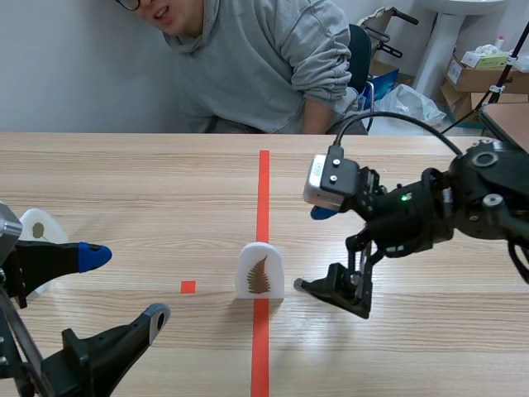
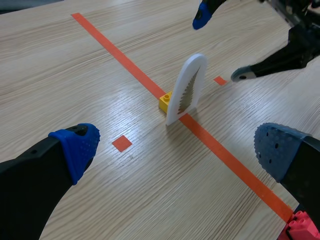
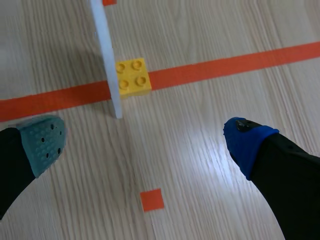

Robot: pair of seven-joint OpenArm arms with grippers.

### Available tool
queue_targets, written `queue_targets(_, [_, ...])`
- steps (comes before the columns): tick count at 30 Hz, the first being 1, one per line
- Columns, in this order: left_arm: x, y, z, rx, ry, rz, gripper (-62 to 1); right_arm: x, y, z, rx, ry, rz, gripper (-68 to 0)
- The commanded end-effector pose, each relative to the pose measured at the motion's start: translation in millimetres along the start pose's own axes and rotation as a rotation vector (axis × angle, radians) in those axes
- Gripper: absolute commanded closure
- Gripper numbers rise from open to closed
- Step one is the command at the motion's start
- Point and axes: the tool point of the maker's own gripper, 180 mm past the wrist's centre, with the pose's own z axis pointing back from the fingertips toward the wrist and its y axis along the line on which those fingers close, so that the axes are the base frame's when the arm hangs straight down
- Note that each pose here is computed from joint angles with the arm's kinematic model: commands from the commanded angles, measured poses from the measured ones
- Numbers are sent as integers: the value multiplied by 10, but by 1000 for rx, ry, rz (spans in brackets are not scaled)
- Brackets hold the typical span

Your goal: Do the leaf sorting experiment

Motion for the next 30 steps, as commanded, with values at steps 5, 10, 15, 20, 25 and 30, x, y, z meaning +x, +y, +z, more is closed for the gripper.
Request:
queue_targets(5, [117,11,-21,8,-45,1,-623,132,38,-202,31,-26,35,-679])
queue_targets(10, [116,10,-21,8,-45,1,-623,172,139,-357,61,-41,39,-679])
queue_targets(15, [123,11,-21,8,-48,1,-623,130,178,-433,77,-23,47,-679])
queue_targets(20, [147,11,-20,8,-61,1,-623,142,186,-438,80,-31,47,-583])
queue_targets(25, [161,19,-27,9,-65,-2,-623,144,188,-443,80,-29,47,-276])
queue_targets(30, [174,28,-35,9,-67,-7,-623,143,182,-443,76,-29,47,-129])
